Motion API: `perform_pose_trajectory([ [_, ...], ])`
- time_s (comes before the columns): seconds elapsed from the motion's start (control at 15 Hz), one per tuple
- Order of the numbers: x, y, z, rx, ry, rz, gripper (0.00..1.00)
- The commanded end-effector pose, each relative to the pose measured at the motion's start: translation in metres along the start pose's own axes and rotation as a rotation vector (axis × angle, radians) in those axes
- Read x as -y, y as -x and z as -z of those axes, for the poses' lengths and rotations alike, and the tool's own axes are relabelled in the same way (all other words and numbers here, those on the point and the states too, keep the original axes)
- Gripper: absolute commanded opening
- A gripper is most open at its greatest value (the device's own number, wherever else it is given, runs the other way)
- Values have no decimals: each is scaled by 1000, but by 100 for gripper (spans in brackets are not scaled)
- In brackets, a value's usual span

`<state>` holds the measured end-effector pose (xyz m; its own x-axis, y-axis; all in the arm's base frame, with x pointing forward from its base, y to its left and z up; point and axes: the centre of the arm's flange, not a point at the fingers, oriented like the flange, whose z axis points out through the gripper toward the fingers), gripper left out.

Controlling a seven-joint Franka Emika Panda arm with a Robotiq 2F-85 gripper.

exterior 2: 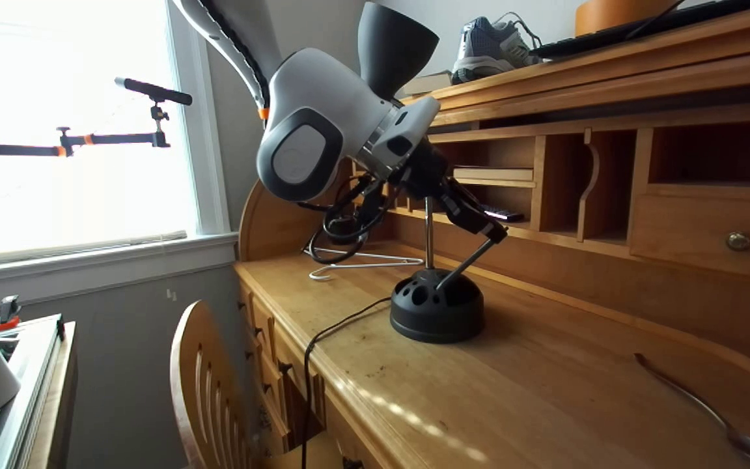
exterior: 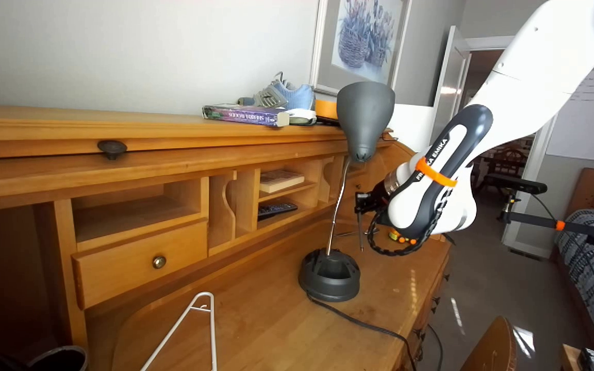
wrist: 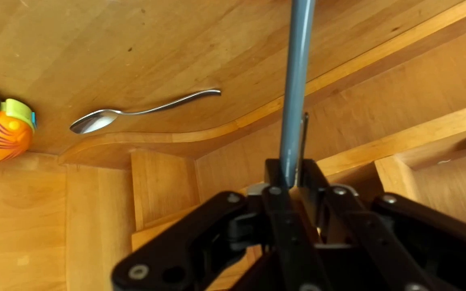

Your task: Put the black pen in the lamb base

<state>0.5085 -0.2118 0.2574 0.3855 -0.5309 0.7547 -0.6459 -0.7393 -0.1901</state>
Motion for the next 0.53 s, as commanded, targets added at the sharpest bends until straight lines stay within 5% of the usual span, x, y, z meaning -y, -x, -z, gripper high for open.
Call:
perform_pose_trajectory([
  [0.0,-6,12,-4,-17,28,-5,4],
  [0.47,-2,24,-7,-10,20,-24,4],
])
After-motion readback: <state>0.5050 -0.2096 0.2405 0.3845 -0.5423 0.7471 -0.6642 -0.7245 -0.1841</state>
